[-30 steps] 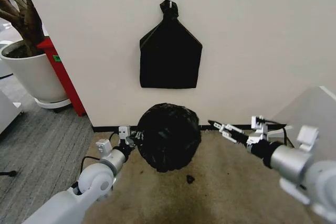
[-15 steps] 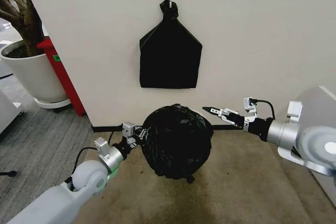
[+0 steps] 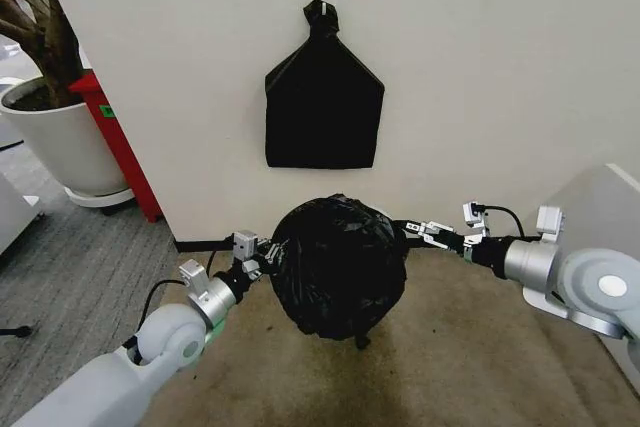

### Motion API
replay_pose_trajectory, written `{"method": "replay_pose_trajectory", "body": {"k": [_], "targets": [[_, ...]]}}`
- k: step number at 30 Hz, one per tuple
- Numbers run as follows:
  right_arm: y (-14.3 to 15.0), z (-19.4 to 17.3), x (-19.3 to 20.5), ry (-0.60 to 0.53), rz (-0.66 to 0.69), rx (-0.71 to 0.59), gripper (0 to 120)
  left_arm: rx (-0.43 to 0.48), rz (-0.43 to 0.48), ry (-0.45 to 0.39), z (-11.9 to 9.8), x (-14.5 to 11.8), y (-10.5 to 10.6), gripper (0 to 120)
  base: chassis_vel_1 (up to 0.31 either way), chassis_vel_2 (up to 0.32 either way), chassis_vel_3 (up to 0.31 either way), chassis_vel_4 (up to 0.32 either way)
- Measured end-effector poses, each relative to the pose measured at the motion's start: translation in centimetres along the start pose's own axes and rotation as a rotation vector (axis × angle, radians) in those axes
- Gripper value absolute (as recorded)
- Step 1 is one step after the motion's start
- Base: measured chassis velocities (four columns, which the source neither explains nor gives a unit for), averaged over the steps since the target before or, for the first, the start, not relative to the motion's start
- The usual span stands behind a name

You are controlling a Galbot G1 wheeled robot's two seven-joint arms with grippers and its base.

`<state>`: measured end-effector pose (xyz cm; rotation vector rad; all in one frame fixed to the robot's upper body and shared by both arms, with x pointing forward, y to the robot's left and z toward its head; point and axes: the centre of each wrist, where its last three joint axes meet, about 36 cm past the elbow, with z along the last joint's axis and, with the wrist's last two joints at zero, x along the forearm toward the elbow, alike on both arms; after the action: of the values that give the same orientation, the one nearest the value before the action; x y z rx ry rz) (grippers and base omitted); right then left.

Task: Place the garbage bag over the trash bin.

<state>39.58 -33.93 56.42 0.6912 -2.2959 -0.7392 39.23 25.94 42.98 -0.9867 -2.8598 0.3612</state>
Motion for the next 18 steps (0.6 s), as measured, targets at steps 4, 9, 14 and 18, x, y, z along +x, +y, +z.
{"method": "replay_pose_trajectory", "body": {"k": [4, 9, 14, 18], "targets": [[-0.4, 0.4, -0.4, 0.005, 0.024, 0.007, 100, 0.003, 0.004, -0.002, -0.1, 0.0, -0.1, 0, 0.0, 0.0, 0.0, 0.0], [-1.6, 0.4, -1.1, -0.009, 0.085, 0.044, 100, 0.007, 0.028, -0.004, -0.5, 0.1, -0.6, 0, 0.0, 0.0, 0.0, 0.0], [-3.7, 0.0, -1.8, -0.03, 0.144, 0.071, 100, 0.02, 0.048, -0.001, -0.8, 0.3, -1.3, 0, 0.0, 0.0, 0.0, 0.0], [-3.6, -1.4, -0.4, -0.088, 0.123, 0.017, 100, 0.022, 0.043, 0.007, -0.6, 0.3, -0.9, 0, 0.0, 0.0, 0.0, 0.0]]}}
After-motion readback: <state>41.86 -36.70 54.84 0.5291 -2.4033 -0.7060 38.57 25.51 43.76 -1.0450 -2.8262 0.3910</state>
